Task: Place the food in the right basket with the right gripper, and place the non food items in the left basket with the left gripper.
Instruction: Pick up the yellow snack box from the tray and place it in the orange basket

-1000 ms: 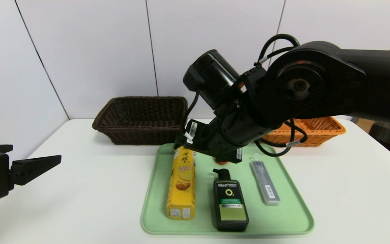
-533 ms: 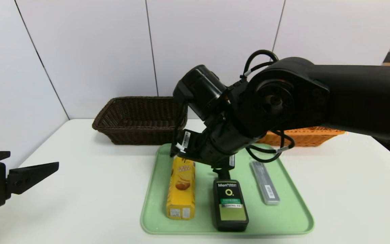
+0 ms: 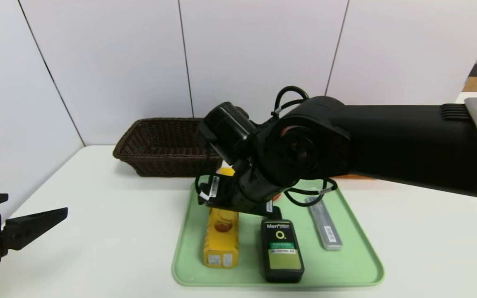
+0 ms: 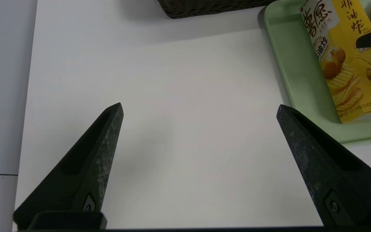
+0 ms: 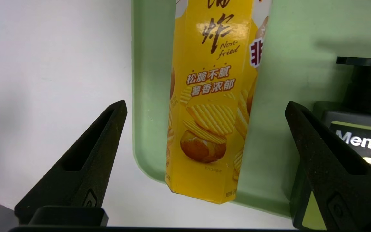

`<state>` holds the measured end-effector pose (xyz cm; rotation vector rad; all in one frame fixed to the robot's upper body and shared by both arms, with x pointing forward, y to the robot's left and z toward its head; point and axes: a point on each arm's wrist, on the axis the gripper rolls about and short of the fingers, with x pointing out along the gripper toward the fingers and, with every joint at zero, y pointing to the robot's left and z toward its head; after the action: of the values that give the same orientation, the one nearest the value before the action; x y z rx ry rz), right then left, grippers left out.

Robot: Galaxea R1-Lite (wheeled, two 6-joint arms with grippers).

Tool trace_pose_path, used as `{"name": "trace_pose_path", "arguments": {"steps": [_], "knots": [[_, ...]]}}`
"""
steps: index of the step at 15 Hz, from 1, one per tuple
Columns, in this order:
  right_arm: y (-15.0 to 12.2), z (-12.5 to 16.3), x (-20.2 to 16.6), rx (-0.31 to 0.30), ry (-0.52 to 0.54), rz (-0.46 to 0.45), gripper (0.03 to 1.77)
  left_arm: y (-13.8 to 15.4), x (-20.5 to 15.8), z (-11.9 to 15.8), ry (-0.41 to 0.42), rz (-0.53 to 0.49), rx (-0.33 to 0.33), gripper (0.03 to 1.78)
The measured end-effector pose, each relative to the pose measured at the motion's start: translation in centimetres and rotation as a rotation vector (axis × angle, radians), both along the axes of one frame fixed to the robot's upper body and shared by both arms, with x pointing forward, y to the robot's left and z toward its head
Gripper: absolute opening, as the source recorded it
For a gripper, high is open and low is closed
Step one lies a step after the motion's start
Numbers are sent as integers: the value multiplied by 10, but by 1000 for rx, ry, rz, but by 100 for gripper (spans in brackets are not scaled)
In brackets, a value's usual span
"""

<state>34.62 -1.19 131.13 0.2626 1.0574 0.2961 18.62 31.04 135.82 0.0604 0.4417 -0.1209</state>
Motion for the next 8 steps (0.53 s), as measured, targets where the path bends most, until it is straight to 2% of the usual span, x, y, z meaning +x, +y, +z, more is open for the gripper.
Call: {"name": "trace_pose_path", "arguments": {"steps": [2, 8], "knots": [[4, -7, 4, -10, -15, 17, 170, 0, 0, -1, 4, -1, 0, 169], [14, -28, 15, -130, -115, 53, 170, 0, 1, -3, 13, -2, 2, 169]]}}
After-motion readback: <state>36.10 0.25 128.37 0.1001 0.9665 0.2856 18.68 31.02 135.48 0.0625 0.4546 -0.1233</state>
